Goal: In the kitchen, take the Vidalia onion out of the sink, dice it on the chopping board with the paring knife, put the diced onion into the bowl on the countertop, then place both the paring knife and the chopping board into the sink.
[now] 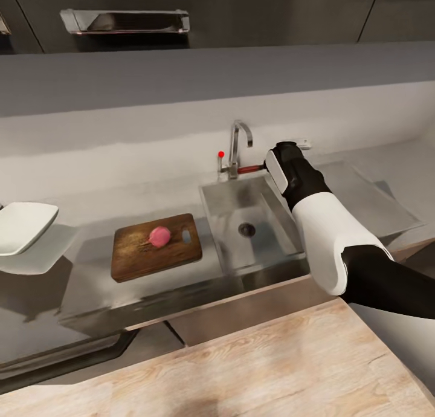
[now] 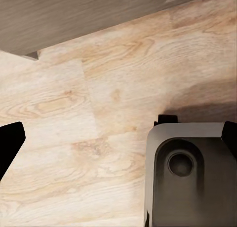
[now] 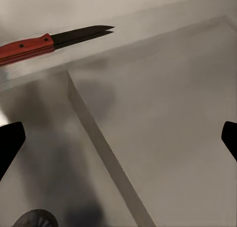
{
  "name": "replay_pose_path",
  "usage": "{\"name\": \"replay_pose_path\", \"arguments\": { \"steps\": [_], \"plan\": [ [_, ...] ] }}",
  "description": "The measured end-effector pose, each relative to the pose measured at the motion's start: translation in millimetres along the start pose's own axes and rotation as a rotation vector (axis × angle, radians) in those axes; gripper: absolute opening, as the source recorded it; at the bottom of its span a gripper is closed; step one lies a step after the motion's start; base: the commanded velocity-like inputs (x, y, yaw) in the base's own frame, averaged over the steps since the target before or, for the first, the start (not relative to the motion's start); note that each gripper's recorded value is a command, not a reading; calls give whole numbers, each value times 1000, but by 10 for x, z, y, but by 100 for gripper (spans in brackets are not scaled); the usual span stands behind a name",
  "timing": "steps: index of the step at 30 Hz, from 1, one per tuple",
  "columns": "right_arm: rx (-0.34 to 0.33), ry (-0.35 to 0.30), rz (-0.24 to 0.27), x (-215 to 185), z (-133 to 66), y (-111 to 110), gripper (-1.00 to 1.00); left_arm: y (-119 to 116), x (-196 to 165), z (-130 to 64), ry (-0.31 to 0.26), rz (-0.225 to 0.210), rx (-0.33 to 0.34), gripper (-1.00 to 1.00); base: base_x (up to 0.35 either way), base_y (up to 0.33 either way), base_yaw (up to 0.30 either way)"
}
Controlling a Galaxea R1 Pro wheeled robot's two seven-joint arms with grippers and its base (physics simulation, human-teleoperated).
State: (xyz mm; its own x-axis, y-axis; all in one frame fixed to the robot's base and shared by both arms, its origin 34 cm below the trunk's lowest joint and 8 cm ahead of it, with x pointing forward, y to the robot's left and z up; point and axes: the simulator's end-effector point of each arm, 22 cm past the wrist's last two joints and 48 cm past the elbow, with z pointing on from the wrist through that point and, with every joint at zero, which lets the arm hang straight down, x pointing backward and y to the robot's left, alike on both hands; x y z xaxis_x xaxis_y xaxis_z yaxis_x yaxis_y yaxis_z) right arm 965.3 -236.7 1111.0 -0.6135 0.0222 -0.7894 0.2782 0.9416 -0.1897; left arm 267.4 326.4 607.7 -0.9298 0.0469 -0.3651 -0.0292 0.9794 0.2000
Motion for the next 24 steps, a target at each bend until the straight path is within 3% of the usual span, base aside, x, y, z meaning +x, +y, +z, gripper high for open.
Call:
{"name": "replay_pose_path", "arguments": {
  "steps": [8,15,24],
  "plan": [
    [-18,14,-4,92,80,68,100,-3,54,1,13,3,1,100,130,-2,0],
    [-88,23,-9,161,138,244,100,-5,105,-1,25,5,1,100,15,0,0],
    [-96,37,-12,253,219,286,100,-9,191,-3,50,10,3,100,0,0,0]
  ]
}}
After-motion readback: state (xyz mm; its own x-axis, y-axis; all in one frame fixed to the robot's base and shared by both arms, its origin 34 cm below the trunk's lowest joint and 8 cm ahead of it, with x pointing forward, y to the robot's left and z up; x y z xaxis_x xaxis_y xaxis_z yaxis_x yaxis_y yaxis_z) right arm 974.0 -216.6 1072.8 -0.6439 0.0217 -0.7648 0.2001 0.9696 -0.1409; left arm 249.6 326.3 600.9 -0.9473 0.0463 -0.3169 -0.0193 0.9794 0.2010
